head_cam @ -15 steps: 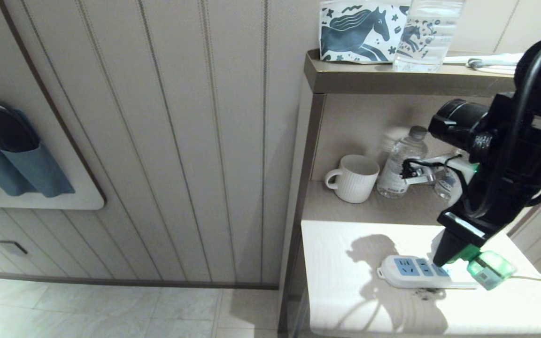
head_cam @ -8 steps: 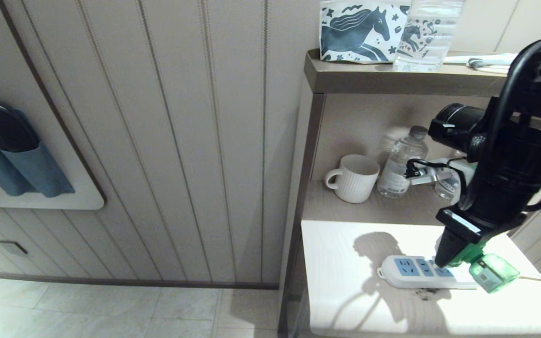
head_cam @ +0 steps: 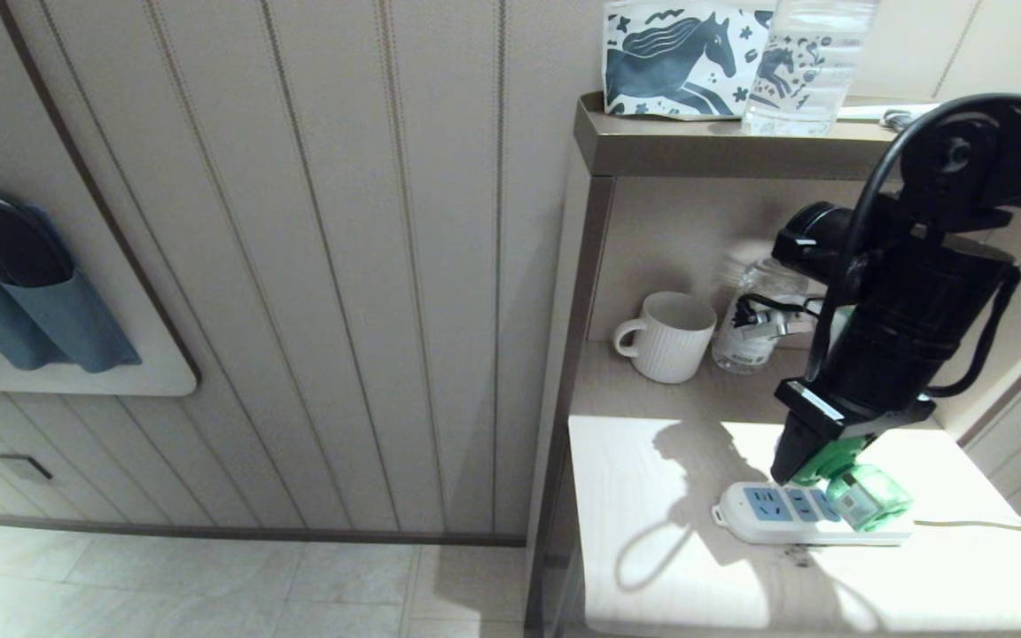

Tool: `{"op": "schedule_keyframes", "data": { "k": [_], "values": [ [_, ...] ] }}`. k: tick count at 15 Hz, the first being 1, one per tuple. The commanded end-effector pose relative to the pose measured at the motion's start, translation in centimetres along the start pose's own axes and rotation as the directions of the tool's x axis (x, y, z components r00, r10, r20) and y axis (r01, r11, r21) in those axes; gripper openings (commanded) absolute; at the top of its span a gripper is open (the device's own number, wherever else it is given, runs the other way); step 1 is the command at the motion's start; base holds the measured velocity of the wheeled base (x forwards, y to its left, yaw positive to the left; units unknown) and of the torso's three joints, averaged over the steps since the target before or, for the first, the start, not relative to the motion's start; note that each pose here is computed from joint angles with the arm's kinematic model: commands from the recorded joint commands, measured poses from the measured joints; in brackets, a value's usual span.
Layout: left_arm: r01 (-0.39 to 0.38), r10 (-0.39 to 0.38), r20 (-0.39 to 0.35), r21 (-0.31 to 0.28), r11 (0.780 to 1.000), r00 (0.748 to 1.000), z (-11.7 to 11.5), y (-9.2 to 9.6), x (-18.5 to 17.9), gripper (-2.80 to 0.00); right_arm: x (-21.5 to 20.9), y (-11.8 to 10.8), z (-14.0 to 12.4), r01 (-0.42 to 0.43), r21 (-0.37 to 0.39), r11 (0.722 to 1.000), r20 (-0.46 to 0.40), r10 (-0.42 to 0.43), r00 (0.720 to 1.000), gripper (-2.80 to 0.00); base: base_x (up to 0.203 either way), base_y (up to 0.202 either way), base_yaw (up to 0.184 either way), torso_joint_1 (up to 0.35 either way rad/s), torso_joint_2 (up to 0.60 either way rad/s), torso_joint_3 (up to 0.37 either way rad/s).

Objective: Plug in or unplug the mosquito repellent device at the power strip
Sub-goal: Insert the plug into the socket

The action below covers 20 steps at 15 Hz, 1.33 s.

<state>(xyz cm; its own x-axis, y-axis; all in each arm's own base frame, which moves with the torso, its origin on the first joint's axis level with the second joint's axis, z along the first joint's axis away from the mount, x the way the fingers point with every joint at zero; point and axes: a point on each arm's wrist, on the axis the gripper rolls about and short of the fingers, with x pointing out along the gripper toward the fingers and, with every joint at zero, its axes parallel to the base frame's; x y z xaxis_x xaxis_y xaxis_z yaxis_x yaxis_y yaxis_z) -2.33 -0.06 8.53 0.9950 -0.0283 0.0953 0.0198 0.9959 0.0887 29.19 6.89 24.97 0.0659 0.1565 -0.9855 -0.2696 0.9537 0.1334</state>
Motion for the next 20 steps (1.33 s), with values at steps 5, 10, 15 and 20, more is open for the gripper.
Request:
{"op": "schedule_keyframes", "data": {
  "k": [5,10,15,20],
  "values": [
    [-0.001,0.001,0.001,-0.001,1.000,1.000,0.0,0.0,0.0,-2.80,1.3,-1.2,0.9,0.008,0.000,1.000,-0.035,-0.008,0.999,-2.80,0.000,0.000,0.000,0.000,0.00,0.000],
    [-0.001,0.001,0.001,-0.001,1.000,1.000,0.0,0.0,0.0,-2.80,1.5,-1.1,1.2,0.005,-0.048,0.999,-0.037,-0.007,0.999,-2.80,0.000,0.000,0.000,0.000,0.00,0.000],
    [0.001,-0.001,0.001,0.000,1.000,1.000,0.0,0.0,0.0,-2.80,1.6,-1.0,1.0,0.000,-0.078,0.997,-0.052,-0.004,0.999,-2.80,0.000,0.000,0.000,0.000,0.00,0.000],
    [-0.001,0.001,0.001,0.001,1.000,1.000,0.0,0.0,0.0,-2.80,2.5,-1.0,1.4,-0.008,-0.083,0.997,-0.094,0.001,0.996,-2.80,0.000,0.000,0.000,0.000,0.00,0.000]
  ]
}}
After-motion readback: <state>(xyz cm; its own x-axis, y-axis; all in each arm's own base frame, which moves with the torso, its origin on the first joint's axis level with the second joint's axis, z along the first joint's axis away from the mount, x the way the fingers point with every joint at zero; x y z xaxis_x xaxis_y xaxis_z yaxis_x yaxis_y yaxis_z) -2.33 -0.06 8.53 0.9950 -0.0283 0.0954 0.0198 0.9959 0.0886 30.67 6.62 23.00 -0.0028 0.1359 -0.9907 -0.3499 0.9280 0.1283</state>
